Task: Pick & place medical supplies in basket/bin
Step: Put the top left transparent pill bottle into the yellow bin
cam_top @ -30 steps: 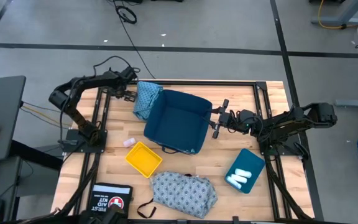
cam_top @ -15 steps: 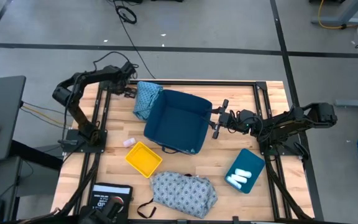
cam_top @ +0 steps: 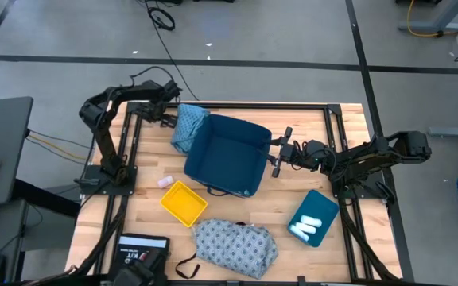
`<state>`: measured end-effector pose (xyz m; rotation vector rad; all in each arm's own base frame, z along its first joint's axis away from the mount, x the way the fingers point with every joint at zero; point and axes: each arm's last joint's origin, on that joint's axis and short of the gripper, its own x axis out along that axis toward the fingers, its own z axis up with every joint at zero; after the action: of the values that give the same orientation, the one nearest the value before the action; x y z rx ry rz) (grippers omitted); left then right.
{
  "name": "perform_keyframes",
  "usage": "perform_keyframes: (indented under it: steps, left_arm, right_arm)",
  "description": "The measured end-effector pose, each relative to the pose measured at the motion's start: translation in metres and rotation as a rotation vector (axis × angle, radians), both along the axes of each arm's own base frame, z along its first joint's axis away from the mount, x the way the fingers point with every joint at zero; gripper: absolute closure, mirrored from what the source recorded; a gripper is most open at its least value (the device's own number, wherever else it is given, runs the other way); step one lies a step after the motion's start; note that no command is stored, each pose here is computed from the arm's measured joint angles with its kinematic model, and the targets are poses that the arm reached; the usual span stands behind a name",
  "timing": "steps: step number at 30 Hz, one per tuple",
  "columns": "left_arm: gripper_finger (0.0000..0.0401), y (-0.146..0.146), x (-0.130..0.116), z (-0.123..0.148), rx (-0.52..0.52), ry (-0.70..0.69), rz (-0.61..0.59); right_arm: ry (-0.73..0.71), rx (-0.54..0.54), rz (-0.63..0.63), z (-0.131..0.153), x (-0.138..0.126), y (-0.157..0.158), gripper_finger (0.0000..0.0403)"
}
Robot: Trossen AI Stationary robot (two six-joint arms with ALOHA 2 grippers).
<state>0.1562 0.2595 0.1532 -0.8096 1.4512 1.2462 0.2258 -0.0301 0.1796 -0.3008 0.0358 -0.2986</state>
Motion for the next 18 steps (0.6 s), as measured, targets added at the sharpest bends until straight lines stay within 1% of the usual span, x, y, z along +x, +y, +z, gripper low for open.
perform_keyframes:
  steps: [4,6,8,10,12,13,15,16,18]
  left_arm:
    - [0.0194,-0.001,0.005,0.0,0.013,0.004,-0.036]
    - [0.0195,-0.004,0.008,0.005,-0.002,0.017,-0.089]
    - [0.0194,-0.008,0.015,0.01,-0.015,0.04,-0.181]
    - [0.019,-0.012,0.023,0.015,-0.022,0.073,-0.305]
    - [0.0184,-0.015,0.03,0.02,-0.011,0.122,-0.416]
    - [0.018,-0.015,0.033,0.022,0.003,0.146,-0.453]
    - [0.0173,-0.012,0.033,0.026,0.022,0.178,-0.479]
    - [0.0169,-0.009,0.031,0.027,0.032,0.185,-0.468]
    - [0.0162,0.0,0.024,0.031,0.058,0.173,-0.392]
  right_arm:
    - [0.001,0.0,0.0,0.0,0.0,0.0,0.0227]
    - [0.004,0.0,0.001,0.0,0.0,0.0,0.0227]
    - [0.02,0.002,0.007,-0.002,0.0,0.0,0.0226]
    - [0.032,-0.001,0.007,-0.003,0.0,0.0,0.0227]
    - [0.042,-0.002,0.007,-0.004,0.0,0.0,0.0227]
    - [0.042,-0.002,0.007,-0.004,0.0,0.0,0.0227]
    - [0.041,-0.001,0.007,-0.004,0.0,0.0,0.0227]
    - [0.04,0.002,0.007,-0.004,0.0,0.0,0.0226]
    - [0.04,0.004,0.007,-0.004,0.0,0.0,0.0227]
